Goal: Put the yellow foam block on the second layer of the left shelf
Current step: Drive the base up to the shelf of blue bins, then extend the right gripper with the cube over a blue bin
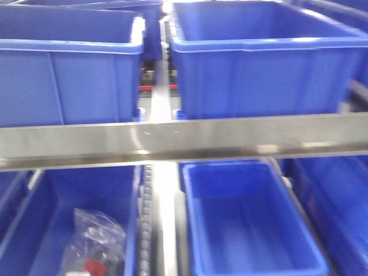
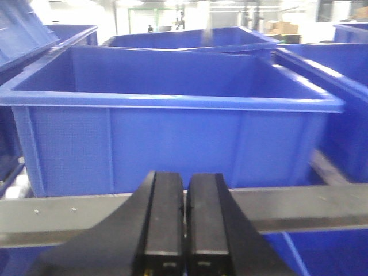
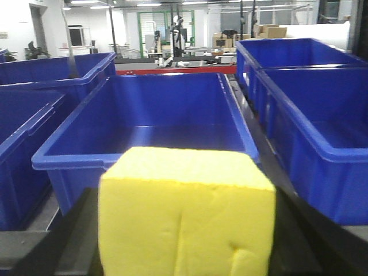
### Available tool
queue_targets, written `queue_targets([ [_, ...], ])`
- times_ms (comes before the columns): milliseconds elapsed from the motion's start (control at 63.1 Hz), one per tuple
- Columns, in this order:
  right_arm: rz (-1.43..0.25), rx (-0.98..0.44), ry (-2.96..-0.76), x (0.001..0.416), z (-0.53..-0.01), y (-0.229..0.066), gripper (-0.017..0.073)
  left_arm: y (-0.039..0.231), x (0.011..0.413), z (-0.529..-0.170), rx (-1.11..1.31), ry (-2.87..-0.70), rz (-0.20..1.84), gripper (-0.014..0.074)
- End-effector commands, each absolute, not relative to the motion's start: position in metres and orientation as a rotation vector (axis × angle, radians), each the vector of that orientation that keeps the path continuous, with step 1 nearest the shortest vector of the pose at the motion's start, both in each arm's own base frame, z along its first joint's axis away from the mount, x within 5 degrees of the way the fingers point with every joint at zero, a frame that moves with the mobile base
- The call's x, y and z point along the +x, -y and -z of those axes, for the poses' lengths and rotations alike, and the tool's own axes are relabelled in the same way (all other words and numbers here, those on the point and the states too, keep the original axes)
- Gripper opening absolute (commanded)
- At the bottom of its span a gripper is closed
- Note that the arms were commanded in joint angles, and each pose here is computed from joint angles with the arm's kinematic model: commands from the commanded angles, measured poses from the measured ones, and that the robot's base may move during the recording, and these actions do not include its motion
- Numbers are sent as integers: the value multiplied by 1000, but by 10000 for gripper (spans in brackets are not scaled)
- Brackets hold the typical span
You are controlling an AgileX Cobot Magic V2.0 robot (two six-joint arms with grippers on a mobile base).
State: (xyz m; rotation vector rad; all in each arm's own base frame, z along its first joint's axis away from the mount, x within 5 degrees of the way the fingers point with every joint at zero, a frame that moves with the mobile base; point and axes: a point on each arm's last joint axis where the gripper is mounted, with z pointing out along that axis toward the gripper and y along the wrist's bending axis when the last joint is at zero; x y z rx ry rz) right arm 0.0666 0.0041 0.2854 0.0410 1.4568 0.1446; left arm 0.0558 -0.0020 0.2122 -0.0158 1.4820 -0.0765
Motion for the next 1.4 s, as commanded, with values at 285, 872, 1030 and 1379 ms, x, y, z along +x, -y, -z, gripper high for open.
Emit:
queue_targets([
  [285,-133,39,-1346,65,-303,-3,497,2,55,-212,-15,-1408,93,124],
  [872,-133,39,-1346,65,-303,-3,497,2,55,-212,-15,-1408,93,124],
  [1030,-133,39,-1346,65,-303,-3,497,2,55,-212,-15,-1408,93,124],
  [1379,-133,39,-1346,65,-303,-3,497,2,55,-212,-15,-1408,93,124],
])
